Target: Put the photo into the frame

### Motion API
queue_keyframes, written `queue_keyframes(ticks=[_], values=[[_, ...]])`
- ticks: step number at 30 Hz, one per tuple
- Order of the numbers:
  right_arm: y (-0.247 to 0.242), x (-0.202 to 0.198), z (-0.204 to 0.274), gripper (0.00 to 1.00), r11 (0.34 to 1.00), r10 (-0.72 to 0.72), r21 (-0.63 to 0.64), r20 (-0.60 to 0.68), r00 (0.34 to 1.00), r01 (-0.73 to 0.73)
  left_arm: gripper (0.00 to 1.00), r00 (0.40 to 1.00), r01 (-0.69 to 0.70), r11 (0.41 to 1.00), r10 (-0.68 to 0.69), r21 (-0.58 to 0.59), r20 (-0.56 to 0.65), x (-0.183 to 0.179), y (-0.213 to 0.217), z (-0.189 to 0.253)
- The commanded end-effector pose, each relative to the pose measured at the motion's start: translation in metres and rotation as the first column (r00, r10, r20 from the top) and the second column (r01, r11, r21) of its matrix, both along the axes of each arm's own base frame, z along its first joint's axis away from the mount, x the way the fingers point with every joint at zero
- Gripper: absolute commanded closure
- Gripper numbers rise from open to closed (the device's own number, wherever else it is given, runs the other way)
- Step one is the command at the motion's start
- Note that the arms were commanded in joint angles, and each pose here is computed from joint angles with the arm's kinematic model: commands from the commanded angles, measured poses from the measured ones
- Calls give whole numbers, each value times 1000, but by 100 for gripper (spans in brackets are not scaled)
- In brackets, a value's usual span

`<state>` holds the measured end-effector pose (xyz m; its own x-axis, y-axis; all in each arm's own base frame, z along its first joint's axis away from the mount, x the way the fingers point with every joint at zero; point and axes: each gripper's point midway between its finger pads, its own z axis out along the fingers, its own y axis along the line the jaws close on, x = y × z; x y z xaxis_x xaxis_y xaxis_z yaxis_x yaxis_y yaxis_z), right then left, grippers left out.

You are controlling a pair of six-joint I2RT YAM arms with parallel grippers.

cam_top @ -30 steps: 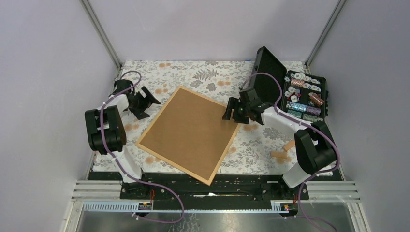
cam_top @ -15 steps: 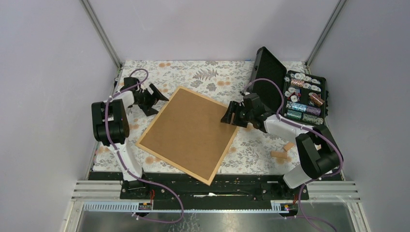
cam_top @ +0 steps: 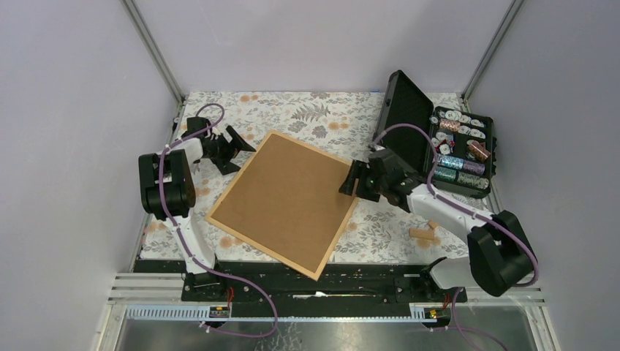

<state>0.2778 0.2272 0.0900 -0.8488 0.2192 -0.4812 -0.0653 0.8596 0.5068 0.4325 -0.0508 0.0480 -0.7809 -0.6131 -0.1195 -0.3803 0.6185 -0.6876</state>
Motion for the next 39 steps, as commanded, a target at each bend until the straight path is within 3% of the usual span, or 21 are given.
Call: queue_keyframes(ticks=[1,5,25,30,35,39], values=[[-12,3,-3,30,974,-163,149,-51,985,169,1,1000,19,1000,-19,-5,-24,-5,-2,-17],[-15,6,-11,40,953,-210,205,-88,974,224,1,1000,19,1000,-20,-25,-22,-4,-5,-17],[5,6,-58,43,937,-164,279,-182,970,211,1,998,7,998,-11,-57,-69,-13,-8,-31],[35,10,-6,44,859,-55,505,-60,997,78,1,995,11,994,-22,-105,-100,-23,-20,-41],[49,13,51,44,800,-4,599,42,999,-22,1,995,3,985,-20,-173,-101,-32,-31,-40],[54,16,65,44,782,0,622,56,998,-35,1,995,-1,982,-17,-189,-97,-37,-36,-38]])
